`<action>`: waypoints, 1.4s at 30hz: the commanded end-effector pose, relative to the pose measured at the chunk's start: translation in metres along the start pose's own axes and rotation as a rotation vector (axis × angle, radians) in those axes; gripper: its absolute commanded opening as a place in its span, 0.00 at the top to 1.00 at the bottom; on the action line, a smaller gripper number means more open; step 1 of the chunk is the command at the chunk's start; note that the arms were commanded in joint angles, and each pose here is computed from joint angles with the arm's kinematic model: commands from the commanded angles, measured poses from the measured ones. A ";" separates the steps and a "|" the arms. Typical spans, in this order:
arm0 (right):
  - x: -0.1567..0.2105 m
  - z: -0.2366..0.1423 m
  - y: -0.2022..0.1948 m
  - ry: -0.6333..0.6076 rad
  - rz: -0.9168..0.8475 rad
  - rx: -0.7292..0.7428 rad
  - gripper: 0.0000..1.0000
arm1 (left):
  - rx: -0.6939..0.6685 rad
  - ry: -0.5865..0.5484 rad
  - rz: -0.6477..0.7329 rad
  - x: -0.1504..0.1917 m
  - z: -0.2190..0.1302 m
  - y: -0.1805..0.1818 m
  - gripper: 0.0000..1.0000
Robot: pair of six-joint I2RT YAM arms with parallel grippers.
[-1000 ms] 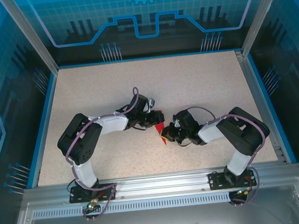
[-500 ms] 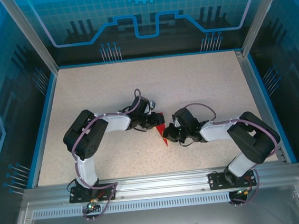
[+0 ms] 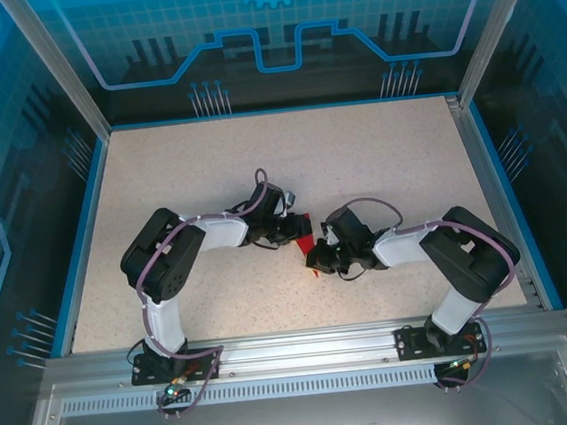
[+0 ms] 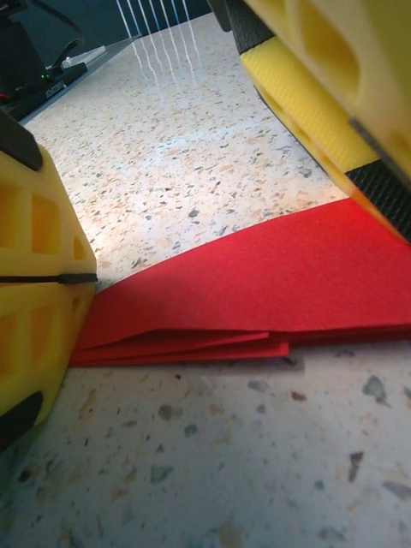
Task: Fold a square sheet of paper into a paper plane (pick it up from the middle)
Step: Fold the wing for the fifth time at the center of the table.
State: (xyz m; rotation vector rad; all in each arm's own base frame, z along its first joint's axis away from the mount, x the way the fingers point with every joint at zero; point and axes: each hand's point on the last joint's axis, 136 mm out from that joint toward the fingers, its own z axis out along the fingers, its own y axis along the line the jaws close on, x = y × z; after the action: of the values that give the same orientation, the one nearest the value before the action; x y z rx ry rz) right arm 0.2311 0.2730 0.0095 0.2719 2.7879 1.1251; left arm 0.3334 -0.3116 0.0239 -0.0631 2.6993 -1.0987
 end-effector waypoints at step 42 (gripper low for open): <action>0.047 -0.008 -0.053 0.126 0.020 0.098 0.90 | -0.087 0.065 -0.024 0.016 0.015 0.028 0.67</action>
State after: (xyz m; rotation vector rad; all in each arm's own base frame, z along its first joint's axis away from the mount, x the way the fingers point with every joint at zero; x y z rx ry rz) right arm 0.2080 0.2646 0.0082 0.1763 2.8213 1.1445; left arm 0.3340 -0.3123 0.0225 -0.0649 2.7093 -1.0952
